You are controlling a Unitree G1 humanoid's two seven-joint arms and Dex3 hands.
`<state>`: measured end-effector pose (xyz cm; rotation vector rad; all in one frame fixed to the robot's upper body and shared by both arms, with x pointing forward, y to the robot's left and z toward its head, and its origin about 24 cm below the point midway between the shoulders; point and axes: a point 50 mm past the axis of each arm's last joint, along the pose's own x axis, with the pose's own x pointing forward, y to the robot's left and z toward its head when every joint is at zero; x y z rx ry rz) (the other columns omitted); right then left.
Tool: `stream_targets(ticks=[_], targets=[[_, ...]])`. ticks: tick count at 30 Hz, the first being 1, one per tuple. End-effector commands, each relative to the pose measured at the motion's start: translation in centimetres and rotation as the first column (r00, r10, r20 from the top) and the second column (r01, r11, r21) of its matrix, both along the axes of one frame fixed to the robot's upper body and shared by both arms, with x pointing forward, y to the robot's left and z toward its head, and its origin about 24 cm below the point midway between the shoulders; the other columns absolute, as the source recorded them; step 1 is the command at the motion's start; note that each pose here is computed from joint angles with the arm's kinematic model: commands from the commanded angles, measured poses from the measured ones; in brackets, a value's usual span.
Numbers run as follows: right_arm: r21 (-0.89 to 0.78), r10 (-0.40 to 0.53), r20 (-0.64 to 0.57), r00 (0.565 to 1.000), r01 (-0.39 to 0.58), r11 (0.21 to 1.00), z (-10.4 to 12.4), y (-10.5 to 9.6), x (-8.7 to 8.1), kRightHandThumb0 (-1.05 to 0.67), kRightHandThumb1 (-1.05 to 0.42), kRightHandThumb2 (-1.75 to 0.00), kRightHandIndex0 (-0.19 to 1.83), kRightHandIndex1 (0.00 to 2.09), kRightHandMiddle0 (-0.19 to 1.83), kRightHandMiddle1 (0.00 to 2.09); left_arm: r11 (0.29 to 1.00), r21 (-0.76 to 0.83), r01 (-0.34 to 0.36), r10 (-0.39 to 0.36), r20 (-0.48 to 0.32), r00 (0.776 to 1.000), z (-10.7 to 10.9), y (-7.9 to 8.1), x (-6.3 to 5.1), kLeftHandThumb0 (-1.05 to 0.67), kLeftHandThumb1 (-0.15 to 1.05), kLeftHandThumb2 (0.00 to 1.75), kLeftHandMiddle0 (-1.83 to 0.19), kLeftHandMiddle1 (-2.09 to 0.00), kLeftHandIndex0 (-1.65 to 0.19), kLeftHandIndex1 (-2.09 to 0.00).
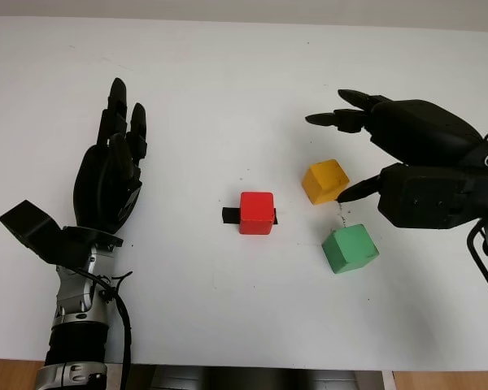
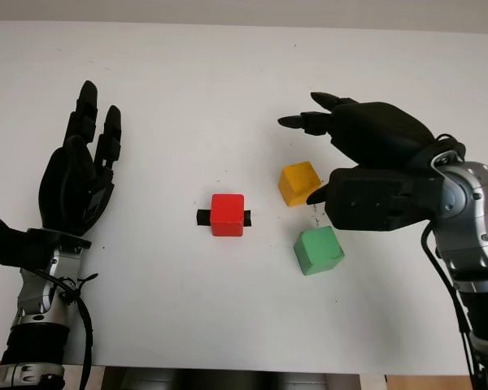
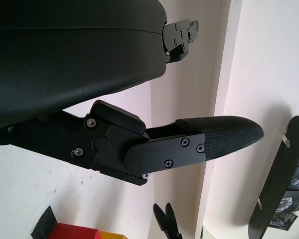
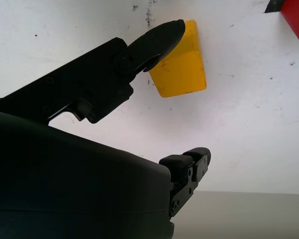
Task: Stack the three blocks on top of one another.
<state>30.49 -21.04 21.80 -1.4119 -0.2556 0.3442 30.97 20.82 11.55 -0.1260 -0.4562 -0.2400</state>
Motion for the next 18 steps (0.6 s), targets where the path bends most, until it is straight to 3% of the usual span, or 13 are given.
stream_targets(ticks=[1, 18], targets=[[-0.024, -0.008, -0.019, 1.0, 0.008, 1.0, -0.3, -0.2, -0.1, -0.58, -0.76, -0.06, 0.07, 0.07, 0.39, 0.15, 1.0, 0.016, -0.01, 0.01, 0.014, 1.0, 0.1, 0.1, -0.2, -0.85, 1.05, 0.62, 0.19, 0.0, 0.19, 0.0], [-0.037, 0.012, -0.006, 1.0, -0.012, 0.999, -3.1, -0.6, 1.3, -0.52, -0.78, -0.06, 0.14, 0.09, 0.47, 0.19, 1.0, 0.006, -0.007, 0.007, 0.012, 1.0, 0.1, 0.0, -0.2, -0.85, 1.05, 0.61, 0.19, 0.0, 0.19, 0.0]])
